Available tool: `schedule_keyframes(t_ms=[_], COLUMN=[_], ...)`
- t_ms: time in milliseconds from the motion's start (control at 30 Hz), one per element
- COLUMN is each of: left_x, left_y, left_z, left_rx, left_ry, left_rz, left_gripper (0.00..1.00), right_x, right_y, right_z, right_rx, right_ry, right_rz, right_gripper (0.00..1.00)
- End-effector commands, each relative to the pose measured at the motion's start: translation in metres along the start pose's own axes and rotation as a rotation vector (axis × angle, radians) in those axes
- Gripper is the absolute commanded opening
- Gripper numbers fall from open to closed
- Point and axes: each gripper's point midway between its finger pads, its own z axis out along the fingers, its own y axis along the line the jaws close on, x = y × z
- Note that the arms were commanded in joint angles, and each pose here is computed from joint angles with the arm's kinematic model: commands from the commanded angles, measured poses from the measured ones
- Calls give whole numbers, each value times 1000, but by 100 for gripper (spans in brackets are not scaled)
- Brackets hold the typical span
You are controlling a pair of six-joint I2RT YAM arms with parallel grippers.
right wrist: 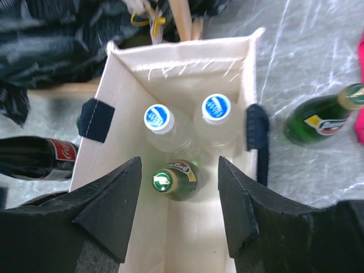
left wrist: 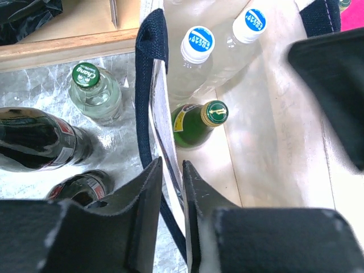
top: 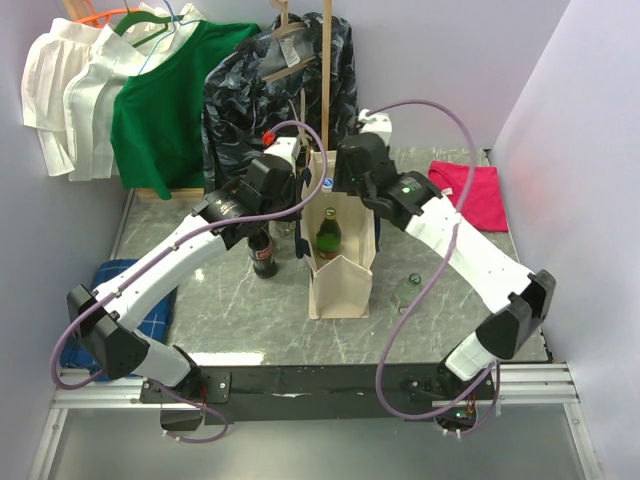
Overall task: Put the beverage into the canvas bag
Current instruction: Place the drink in the canvas bag.
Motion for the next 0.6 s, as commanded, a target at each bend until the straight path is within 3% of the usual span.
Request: schedule_keyframes(t_ms=[0,233,567], left_x=[-25,-24,-24], left_y=[-8,-5,-7], left_z=[-15,-15,-16], left_rx=[36,30,39], left_ry=[-82,-83,-88], left_rz=[-5,-2,1], left_gripper=[30,37,43], right_x=[-40,-49,-20], right_y=[-22,-64,-131], right_z=[-31,-35,-19], right_rx=[5,65,218], right_ry=[-98,-94,-9], right_rz=[71,126,182], right_gripper=[64,66,67])
